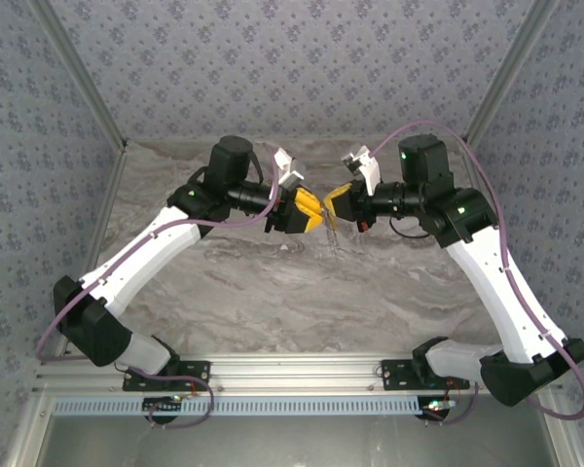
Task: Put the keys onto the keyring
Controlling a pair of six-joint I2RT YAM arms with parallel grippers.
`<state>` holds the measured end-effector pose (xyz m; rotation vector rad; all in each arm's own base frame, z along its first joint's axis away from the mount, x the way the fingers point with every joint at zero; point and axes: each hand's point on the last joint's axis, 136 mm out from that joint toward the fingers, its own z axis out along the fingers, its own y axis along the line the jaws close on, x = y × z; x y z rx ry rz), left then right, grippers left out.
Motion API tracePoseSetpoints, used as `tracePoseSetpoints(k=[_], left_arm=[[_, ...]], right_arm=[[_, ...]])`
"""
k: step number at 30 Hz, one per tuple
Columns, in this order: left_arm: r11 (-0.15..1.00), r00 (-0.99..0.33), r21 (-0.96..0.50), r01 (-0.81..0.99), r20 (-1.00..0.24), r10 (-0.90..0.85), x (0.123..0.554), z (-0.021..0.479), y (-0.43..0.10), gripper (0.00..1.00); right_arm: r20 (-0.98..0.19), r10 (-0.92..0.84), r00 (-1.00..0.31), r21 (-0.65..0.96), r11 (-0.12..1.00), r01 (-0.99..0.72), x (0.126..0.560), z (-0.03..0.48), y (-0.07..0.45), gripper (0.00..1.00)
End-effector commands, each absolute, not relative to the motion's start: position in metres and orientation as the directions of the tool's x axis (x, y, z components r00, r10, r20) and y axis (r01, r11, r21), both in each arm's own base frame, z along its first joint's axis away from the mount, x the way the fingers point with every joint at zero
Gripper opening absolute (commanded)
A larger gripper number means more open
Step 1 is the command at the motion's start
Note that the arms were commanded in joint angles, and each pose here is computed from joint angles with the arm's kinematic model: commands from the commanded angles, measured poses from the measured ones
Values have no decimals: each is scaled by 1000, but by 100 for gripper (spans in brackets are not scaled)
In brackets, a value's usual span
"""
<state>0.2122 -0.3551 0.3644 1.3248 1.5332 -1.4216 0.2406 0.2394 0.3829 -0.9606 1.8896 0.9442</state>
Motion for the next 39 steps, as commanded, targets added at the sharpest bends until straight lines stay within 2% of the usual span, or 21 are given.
tracePoseSetpoints(k=[1, 10, 26, 29, 36, 39], left_arm=[[-138, -221, -248, 959, -957, 186, 206, 386, -351, 38], [-136, -212, -235, 962, -963, 165, 211, 394, -355, 40], [-153, -213, -236, 960, -966, 148, 215, 399, -363, 36], [-156, -212, -234, 960, -966, 147, 215, 398, -365, 30], [-174, -212, -237, 956, -965, 152, 210, 395, -369, 2], [-177, -208, -234, 956, -967, 150, 208, 394, -370, 0]], right_arm=[[-898, -234, -372, 253, 418, -873, 237, 395, 239, 0], [-896, -231, -379, 267, 401, -876, 235, 393, 241, 0], [-896, -226, -383, 280, 381, -881, 233, 393, 244, 0], [-897, -222, -381, 281, 378, -882, 233, 394, 244, 0], [-900, -208, -384, 283, 390, -876, 237, 396, 244, 0], [-900, -200, -386, 287, 394, -873, 238, 397, 244, 0]])
